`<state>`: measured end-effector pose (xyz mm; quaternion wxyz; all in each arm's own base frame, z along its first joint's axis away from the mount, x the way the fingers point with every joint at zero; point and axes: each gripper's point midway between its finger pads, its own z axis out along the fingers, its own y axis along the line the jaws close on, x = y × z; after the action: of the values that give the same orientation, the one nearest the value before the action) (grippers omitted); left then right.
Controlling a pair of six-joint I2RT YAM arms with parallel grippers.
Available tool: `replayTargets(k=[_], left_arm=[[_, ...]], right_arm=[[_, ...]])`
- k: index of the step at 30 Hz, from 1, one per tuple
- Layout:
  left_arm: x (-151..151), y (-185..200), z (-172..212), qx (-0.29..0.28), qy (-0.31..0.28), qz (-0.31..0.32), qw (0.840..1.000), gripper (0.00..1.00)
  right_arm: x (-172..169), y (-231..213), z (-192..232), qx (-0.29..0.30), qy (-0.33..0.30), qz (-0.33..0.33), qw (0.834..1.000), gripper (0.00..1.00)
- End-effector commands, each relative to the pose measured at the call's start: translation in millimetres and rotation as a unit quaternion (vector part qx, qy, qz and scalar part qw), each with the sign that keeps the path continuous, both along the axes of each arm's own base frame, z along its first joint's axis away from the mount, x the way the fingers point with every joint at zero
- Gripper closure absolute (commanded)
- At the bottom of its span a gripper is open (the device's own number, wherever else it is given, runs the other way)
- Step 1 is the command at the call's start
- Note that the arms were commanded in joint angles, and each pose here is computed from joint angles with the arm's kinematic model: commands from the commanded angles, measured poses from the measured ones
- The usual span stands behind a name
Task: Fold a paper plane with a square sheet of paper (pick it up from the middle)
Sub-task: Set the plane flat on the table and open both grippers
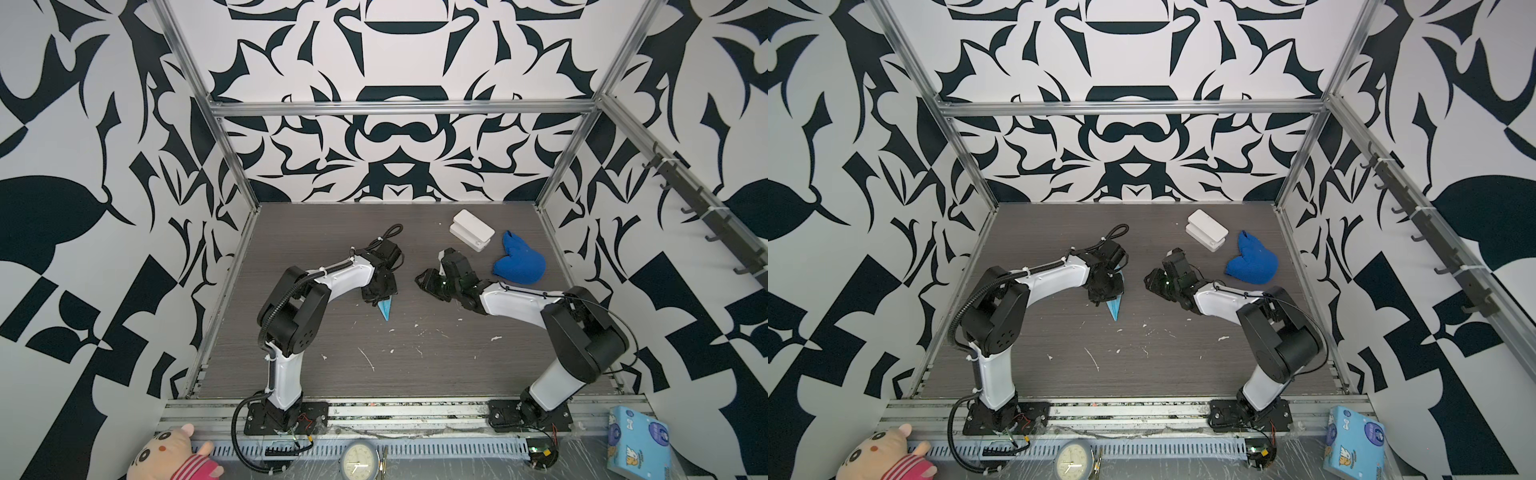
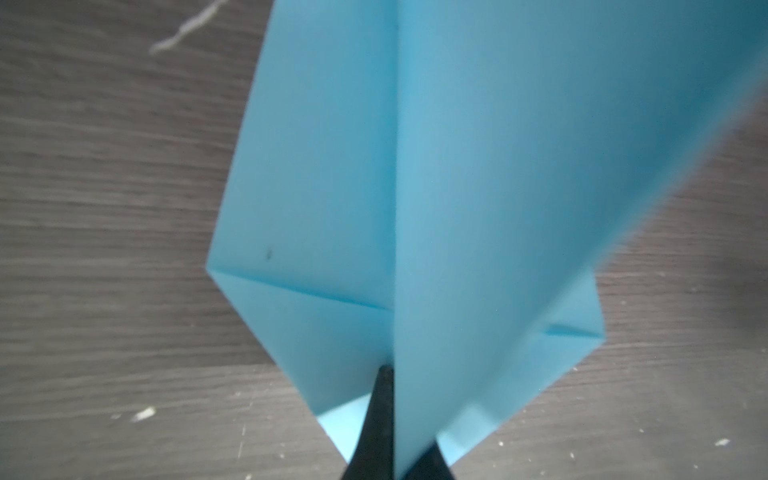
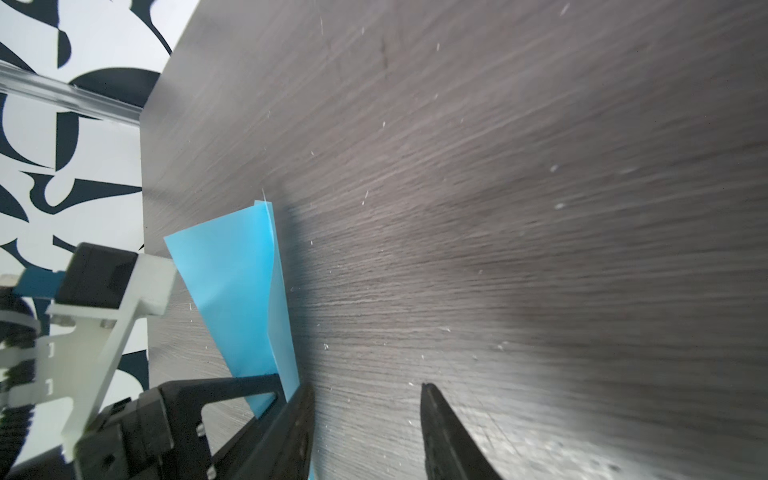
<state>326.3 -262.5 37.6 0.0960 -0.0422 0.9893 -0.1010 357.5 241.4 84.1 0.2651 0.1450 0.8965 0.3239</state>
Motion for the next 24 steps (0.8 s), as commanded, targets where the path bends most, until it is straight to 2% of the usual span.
replayTargets(k=[1,5,11,15,19,24], left_arm=[[13.9,7.5,15.9,0.033,-0.022,-0.025,0.999,0.96],[43.2,12.2,20.4,0.056,-0.037,-0.053,0.996,0.96],[90.5,13.6,15.6,0.085,-0.047,-0.08,0.992,0.95],[115.7,16.1,9.9,0.065,-0.035,-0.069,0.995,0.93],[125.6,15.6,5.7,0.058,-0.031,-0.065,0.996,0.93],[122.7,19.0,-7.4,0.07,-0.01,-0.07,0.995,0.92]], right_arm=[[4.5,-24.6,16.0,-0.047,-0.037,-0.022,0.998,0.55],[3.1,-41.9,21.4,-0.072,-0.045,-0.036,0.996,0.55],[1.3,-48.6,19.6,-0.077,-0.045,-0.038,0.995,0.56],[-0.6,-48.9,16.9,-0.069,-0.043,-0.039,0.996,0.57],[-3.2,-49.6,15.1,-0.065,-0.04,-0.034,0.996,0.57],[-5.7,-52.3,9.4,-0.057,-0.039,-0.037,0.997,0.57]])
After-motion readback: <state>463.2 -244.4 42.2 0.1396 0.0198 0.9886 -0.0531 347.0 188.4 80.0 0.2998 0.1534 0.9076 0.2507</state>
